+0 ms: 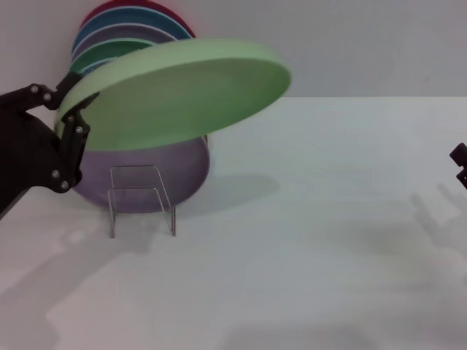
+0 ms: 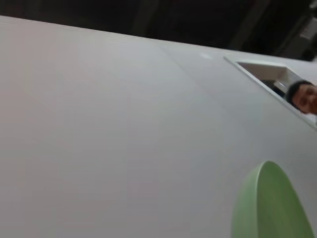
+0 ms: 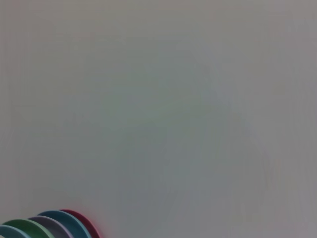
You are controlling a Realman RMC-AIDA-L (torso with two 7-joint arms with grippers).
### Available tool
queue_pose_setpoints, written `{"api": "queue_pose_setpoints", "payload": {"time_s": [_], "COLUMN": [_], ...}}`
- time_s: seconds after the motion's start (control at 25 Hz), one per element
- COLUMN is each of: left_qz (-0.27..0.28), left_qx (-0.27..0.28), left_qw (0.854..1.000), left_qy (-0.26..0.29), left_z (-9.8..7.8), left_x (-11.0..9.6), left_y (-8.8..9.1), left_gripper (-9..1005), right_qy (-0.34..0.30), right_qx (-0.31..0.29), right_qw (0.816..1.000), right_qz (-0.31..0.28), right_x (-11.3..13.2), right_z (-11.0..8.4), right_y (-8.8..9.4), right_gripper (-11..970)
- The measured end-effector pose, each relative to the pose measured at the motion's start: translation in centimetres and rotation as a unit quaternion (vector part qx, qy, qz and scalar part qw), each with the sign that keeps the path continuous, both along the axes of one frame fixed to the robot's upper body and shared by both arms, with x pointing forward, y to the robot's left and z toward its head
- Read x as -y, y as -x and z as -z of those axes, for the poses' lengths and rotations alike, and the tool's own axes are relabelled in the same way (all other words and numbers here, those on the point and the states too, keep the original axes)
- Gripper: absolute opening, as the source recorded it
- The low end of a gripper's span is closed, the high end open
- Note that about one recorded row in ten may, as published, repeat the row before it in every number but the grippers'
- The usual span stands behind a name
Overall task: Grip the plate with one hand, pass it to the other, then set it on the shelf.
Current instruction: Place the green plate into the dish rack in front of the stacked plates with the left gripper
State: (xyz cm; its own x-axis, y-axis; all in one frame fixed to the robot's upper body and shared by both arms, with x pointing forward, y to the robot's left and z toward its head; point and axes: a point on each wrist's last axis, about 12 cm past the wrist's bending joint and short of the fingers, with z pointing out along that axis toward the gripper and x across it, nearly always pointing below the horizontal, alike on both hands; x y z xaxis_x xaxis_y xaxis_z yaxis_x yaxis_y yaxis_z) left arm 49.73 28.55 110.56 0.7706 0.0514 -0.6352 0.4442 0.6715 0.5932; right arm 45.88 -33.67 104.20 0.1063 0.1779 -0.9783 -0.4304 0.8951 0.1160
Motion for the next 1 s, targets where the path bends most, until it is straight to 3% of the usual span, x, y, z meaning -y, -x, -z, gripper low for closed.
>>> {"api": "queue_pose_setpoints", "payload": {"time_s": [0.32, 1.0], "left_qz": [-0.013, -0.055], "left_qx": [-0.010, -0.037], "left_qw": [0.998, 0.992], "left_qy": [-0.058, -0.107], "left_z": [0.4, 1.4], "left_x": [-1.6, -3.0], "left_y": [-0.6, -0.9], "left_gripper": [83, 80], "right_qy": [-0.002, -0.009], "right_qx": [0.001, 0.019], "right_qw": [1.000, 0.999], "right_qz": [-0.014, -0.041], "right_x": [-0.5, -1.2], "right_z": [0.1, -0.2], "right_y": [0.4, 0.9], "right_gripper": [579, 579]}}
